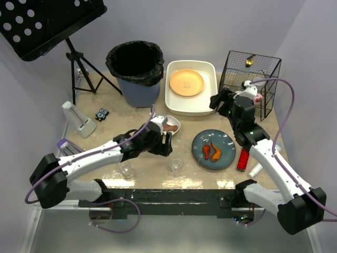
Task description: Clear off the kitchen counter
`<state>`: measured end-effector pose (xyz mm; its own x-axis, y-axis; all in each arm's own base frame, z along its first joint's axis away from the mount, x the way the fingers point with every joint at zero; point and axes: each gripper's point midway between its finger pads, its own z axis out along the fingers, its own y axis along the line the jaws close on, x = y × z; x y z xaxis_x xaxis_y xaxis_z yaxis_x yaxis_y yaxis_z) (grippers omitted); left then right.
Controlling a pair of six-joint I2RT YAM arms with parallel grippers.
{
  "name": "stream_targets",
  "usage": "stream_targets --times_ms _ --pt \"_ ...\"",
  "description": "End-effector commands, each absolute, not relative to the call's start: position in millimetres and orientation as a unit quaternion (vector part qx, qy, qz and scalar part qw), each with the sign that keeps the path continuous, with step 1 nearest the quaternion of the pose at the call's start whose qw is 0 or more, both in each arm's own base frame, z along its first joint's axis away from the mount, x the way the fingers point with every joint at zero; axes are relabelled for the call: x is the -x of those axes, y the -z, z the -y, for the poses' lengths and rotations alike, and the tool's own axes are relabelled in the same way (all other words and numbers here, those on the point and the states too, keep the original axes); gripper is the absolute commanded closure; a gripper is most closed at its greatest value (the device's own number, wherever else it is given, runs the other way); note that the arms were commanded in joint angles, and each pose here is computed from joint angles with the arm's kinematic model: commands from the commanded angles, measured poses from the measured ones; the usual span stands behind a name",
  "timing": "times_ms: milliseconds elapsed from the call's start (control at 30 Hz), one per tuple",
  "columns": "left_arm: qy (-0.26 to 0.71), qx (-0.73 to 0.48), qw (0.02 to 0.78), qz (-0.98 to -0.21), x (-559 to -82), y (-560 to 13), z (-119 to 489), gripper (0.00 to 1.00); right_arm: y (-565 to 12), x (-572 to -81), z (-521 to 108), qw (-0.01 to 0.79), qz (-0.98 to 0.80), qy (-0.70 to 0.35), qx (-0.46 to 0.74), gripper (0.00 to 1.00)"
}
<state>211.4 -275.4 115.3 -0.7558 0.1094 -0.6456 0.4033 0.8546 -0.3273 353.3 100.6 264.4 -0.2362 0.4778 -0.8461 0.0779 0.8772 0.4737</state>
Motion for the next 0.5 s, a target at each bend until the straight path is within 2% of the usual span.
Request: stream_targets --times_ms 0,233,467 --pt "0.251 -0.132 0.288 -0.915 -186 -102 269 0.22 -272 -357 -111 0.599 -0.76 -0.192 -0.161 0.19" --pt "0.273 -0.136 0.286 -0.908 -184 -101 279 0.24 -272 -355 -112 0.599 -0.76 -0.196 -0.159 0.19" --pt "0.284 -0.155 0.268 -0.907 -177 -95 289 0.3 -270 -352 -107 0.601 -0.76 -0.187 -0.162 0.19"
